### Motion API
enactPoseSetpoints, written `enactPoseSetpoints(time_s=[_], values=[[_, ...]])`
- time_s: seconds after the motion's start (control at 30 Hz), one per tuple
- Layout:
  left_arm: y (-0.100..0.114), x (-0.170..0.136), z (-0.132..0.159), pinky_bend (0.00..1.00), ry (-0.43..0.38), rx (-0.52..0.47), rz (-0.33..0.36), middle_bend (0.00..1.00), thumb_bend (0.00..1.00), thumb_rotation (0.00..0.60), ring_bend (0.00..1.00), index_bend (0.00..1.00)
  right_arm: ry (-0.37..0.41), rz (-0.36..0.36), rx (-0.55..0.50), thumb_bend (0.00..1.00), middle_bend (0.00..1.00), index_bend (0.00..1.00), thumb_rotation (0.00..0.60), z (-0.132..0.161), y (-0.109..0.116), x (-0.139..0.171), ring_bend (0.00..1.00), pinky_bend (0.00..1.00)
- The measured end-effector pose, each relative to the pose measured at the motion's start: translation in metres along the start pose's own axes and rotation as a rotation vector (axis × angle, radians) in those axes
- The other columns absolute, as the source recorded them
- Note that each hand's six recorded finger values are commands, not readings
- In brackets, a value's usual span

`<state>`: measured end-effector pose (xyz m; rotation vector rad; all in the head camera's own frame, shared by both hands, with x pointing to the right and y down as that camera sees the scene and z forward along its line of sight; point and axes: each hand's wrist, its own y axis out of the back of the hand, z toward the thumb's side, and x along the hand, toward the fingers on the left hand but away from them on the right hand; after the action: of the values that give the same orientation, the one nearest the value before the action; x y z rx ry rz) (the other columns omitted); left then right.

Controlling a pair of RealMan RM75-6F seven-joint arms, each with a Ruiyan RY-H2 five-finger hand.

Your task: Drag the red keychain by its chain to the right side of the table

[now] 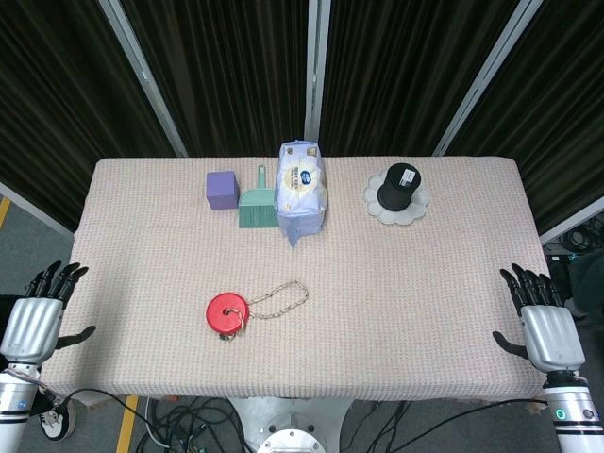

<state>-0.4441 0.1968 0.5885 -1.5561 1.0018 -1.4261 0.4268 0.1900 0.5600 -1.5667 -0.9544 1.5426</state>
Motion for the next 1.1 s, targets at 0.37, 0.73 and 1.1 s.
enactPoseSetpoints(time_s=[0.37, 0.73, 1.1], values=[[0.000, 0.001, -0.004, 0.13, 0.018, -0.008, 0.003, 0.11, 0.00, 0.600, 0.02, 0.13, 0.056, 0.024, 0.003, 0.10, 0.00, 0.00, 0.600, 0.015, 0.000, -0.009, 0.00, 0.00], [-0.004, -0.005, -0.003, 0.13, 0.020, -0.001, -0.005, 0.11, 0.00, 0.600, 0.02, 0.13, 0.310, 0.159, 0.032, 0.14, 0.01, 0.00, 0.600, 0.092, 0.001, -0.057, 0.00, 0.00], [-0.006, -0.008, -0.014, 0.13, 0.044, 0.001, -0.008, 0.11, 0.00, 0.600, 0.02, 0.13, 0.649, 0.324, 0.121, 0.37, 0.03, 0.00, 0.600, 0.223, -0.009, -0.110, 0.00, 0.00]])
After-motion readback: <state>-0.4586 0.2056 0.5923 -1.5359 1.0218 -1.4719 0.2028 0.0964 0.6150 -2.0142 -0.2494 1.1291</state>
